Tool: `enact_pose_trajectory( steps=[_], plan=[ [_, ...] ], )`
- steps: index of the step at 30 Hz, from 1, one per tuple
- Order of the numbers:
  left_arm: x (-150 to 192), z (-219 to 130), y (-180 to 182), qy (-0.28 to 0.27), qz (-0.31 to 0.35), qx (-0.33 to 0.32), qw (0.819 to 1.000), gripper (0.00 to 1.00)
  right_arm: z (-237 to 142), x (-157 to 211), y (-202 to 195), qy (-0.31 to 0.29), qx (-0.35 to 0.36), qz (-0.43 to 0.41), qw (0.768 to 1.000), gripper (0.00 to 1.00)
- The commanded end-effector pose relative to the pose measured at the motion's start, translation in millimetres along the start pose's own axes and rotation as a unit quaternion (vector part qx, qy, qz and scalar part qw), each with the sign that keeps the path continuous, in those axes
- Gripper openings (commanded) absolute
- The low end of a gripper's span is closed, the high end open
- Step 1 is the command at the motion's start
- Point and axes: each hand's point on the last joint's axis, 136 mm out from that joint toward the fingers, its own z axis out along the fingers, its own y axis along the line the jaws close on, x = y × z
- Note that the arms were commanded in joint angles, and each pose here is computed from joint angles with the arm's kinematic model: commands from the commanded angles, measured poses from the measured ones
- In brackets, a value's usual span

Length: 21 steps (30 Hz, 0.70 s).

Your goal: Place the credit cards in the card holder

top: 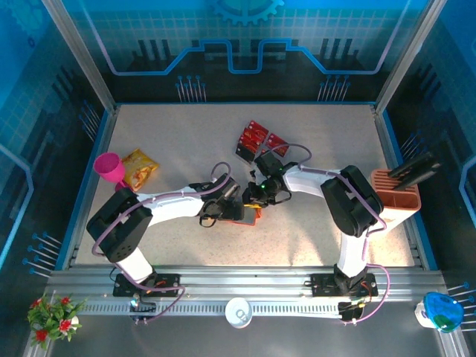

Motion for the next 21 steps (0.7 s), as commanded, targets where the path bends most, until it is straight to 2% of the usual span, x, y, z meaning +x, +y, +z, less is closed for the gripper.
enact_pose_trajectory(
  steps=[1,9,16,21],
  plan=[
    [23.6,14.7,24.5,0.043,-0.006,-0.027,0.999,0.94,5.5,4.6,2.1,0.014,-0.022,0.017,1.0,0.23],
    [-3.6,-11.5,14.4,0.005,-0.01,-0.007,1.0,0.95,4.7,2.5,3.5,0.012,-0.028,0.02,0.999,0.21],
    [-22.6,-21.5,17.0,-0.006,-0.007,-0.003,1.0,0.97,1.5,2.2,2.8,0.006,-0.027,0.02,0.999,0.2],
    [-29.2,-26.4,13.8,-0.008,0.018,-0.002,1.0,0.97,-19.7,-3.8,12.6,-0.022,-0.03,0.007,0.999,0.23]
  ],
)
